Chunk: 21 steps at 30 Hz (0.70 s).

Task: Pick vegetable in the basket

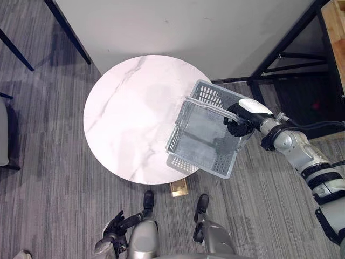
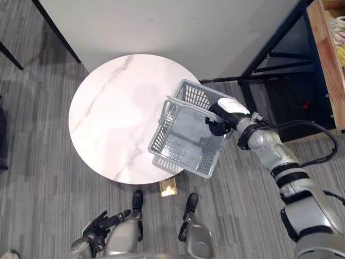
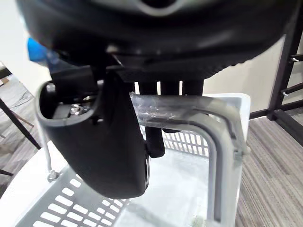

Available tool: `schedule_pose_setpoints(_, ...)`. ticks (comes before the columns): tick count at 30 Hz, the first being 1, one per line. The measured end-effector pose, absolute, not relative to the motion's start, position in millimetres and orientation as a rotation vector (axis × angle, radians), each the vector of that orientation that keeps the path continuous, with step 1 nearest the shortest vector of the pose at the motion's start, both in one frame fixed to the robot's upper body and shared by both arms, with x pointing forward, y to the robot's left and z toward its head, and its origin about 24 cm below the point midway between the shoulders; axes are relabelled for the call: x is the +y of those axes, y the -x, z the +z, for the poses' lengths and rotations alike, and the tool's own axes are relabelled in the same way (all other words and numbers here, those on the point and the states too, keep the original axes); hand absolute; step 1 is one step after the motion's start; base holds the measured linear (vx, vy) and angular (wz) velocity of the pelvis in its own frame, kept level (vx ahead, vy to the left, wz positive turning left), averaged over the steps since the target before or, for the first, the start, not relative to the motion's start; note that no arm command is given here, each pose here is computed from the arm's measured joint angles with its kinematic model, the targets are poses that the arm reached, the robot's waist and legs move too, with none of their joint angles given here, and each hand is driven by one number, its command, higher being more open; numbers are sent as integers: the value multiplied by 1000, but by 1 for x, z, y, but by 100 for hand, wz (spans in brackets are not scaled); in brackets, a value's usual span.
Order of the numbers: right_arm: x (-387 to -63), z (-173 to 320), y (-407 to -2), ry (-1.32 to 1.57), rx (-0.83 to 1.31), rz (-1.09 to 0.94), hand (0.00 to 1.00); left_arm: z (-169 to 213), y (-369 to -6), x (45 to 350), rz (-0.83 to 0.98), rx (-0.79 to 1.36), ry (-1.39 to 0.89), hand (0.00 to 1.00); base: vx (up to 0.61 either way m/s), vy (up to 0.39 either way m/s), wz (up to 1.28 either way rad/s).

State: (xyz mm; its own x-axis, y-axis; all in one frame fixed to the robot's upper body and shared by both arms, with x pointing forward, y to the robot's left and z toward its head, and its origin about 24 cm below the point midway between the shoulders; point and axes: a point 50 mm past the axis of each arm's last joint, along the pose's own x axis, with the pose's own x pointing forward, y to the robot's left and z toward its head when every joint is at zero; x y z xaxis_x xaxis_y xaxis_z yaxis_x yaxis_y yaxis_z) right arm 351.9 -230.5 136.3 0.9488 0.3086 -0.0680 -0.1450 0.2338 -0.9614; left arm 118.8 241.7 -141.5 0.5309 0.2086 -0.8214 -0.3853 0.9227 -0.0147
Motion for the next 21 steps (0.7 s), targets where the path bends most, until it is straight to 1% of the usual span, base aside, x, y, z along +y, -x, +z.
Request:
schedule_pose_setpoints(3,-223,132,-344,1286,-186,344,0,-141,-117,247,364,954,175,100,-5,19,-11)
schedule_pose_setpoints(12,-219,117,-324,1208,-205,360,0,-145,-106,249,384,996,141,100,-5,24,-8)
schedule_pose_setpoints(16,-222,117,-322,1097,-208,314,0,-148,-101,243,393,1013,151,100,2,12,-3)
schedule_pose_setpoints(21,-229,124,-323,862,-254,145,0,-151,-97,236,395,1017,163,100,7,19,-1)
